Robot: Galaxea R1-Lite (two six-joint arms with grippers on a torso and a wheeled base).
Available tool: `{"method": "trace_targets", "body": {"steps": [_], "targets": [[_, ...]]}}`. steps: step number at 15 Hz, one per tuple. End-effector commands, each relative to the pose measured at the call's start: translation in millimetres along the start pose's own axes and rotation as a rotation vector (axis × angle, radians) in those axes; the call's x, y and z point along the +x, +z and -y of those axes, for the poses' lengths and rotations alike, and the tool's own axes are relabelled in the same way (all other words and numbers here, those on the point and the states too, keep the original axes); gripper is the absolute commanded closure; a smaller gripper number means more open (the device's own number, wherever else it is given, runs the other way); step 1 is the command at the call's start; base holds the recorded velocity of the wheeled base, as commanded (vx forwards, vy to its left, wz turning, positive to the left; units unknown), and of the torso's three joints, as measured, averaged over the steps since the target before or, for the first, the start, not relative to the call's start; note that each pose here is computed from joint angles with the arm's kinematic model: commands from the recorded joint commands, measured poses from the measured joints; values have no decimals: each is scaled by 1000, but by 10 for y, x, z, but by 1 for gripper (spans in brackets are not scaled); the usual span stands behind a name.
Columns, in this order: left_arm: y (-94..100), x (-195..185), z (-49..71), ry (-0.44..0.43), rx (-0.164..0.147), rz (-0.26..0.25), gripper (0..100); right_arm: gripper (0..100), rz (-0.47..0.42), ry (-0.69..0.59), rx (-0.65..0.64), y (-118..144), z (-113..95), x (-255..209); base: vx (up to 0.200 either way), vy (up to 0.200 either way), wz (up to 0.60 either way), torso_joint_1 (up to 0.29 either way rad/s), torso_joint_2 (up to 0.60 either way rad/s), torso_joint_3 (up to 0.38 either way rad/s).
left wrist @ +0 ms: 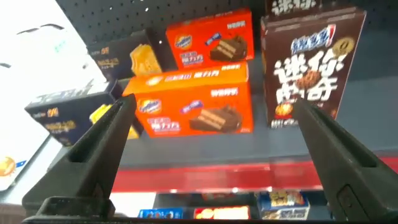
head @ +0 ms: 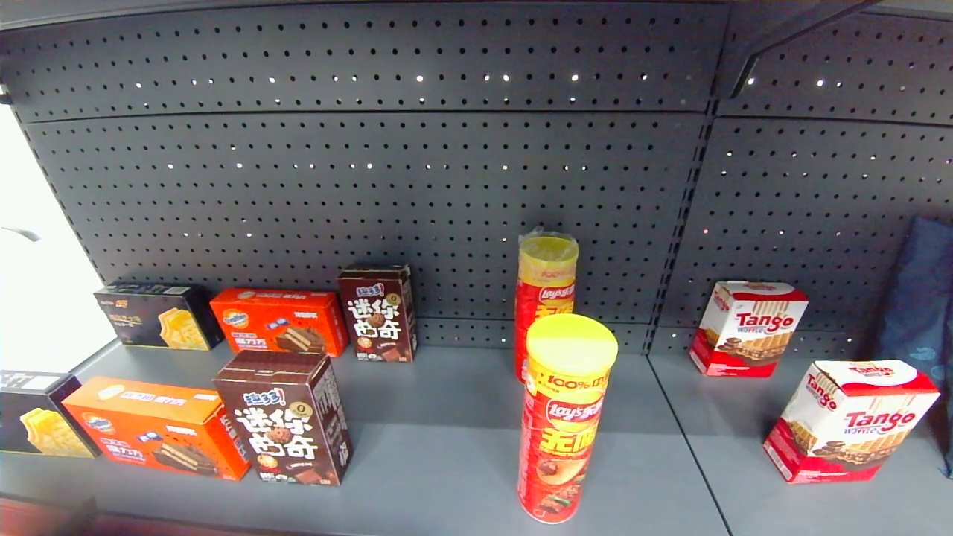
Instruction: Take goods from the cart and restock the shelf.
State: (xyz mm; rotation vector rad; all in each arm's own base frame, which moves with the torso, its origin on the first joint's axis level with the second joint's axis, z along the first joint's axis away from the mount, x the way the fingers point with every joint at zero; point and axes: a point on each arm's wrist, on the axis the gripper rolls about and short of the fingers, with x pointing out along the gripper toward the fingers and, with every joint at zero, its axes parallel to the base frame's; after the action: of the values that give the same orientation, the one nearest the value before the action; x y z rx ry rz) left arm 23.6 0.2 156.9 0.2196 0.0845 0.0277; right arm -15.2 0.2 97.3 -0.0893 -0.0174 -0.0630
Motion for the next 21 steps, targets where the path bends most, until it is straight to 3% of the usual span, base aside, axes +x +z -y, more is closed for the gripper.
{"method": "trace_targets", "body": {"steps": [1, 3, 4, 5, 8, 9, 12, 14, 15, 18, 19, 20, 21], "targets": [[-16, -104, -52, 10, -28, 54, 0, 0, 12, -5, 3, -95, -8, -19, 0, 0, 0, 0, 0, 0], [-85, -202, -91, 9, -13, 42, 0, 0, -37, 90, 71, -227, -18, -74, 0, 0, 0, 0, 0, 0], [-104, -221, -97, 1, 31, 43, 0, 0, -25, 91, 83, -223, -18, -81, 0, 0, 0, 0, 0, 0], [-123, -224, -95, -10, 53, 45, 0, 0, -22, 91, 85, -222, -19, -80, 0, 0, 0, 0, 0, 0], [-172, -213, -80, -15, 58, 31, 0, 0, -22, 88, 88, -222, -18, -80, 0, 0, 0, 0, 0, 0], [-285, -193, -49, -15, 83, -4, 0, 0, -22, 89, 88, -222, -18, -80, 0, 0, 0, 0, 0, 0], [-516, -179, -1, -21, 102, -49, 0, 0, -22, 89, 88, -222, -18, -80, 0, 0, 0, 0, 0, 0], [-718, -214, 23, -64, 58, -32, 0, 0, -22, 89, 88, -222, -18, -80, 0, 0, 0, 0, 0, 0], [-744, -244, 23, -92, 42, 1, 0, 0, -22, 89, 88, -222, -18, -80, 0, 0, 0, 0, 0, 0], [-726, -284, 115, -225, -9, 20, 0, 0, -22, 88, 88, -222, -18, -80, 0, 0, 0, 0, 0, 0], [-726, -284, 115, -225, -9, 20, 0, 0, -22, 88, 88, -222, -18, -80, 0, 0, 0, 0, 0, 0], [-736, -315, 148, -241, -39, -40, 0, 0, -22, 89, 88, -222, -18, -80, 0, 0, 0, 0, 0, 0], [-728, -327, 163, -224, -61, -59, 0, 0, -22, 89, 88, -222, -18, -80, 0, 0, 0, 0, 0, 0]]}}
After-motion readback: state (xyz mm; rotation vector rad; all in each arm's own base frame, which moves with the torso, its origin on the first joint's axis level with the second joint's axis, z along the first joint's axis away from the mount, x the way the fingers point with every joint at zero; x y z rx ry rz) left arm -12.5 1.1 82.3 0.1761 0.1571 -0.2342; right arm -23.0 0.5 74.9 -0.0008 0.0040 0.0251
